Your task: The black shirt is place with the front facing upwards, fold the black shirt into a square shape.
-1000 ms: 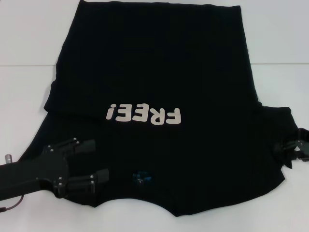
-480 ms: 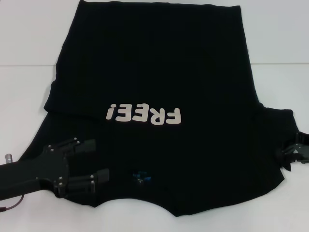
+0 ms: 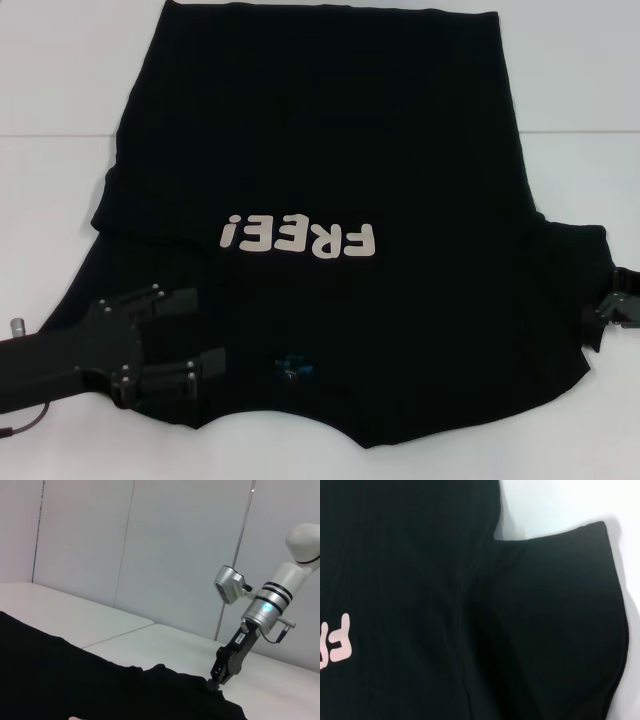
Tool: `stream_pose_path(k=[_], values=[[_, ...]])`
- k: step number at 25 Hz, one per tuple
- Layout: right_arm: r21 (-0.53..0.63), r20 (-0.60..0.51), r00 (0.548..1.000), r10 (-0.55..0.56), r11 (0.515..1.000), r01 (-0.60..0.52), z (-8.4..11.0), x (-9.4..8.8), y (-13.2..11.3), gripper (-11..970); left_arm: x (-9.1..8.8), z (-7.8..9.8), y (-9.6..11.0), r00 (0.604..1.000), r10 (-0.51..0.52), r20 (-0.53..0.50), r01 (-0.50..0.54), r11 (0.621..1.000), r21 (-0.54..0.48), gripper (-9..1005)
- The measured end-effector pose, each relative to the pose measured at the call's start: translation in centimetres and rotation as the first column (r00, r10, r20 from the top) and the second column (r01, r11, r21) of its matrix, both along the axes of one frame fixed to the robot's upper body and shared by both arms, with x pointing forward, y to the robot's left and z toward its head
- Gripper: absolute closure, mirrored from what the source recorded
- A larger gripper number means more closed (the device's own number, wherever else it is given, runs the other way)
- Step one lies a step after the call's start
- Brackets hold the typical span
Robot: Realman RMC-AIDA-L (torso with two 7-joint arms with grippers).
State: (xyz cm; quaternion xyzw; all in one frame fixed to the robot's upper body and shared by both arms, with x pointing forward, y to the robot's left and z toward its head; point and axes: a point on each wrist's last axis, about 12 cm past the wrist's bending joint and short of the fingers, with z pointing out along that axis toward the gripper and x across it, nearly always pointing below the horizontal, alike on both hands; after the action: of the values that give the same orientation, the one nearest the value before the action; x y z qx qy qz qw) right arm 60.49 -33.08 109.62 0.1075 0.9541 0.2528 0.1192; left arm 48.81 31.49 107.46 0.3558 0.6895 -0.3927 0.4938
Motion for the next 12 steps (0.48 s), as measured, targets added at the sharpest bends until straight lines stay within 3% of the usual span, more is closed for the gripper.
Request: stream_pose_path(k=[2,12], values=[[-0.001,0.0,1.0,0.001,1.0,-0.001,0.02,0.01,0.01,866,0.02,-0.02,0.01,1.0,0.002,0.0,-0.002,1.0,0.002,110],[-0.004,0.001,1.0,0.027,1.0,-0.027,0.14,0.0,0.21,927,0.05,-0.02,0.03,1.0,0.005,0.002,-0.005,1.0,0.003,109]])
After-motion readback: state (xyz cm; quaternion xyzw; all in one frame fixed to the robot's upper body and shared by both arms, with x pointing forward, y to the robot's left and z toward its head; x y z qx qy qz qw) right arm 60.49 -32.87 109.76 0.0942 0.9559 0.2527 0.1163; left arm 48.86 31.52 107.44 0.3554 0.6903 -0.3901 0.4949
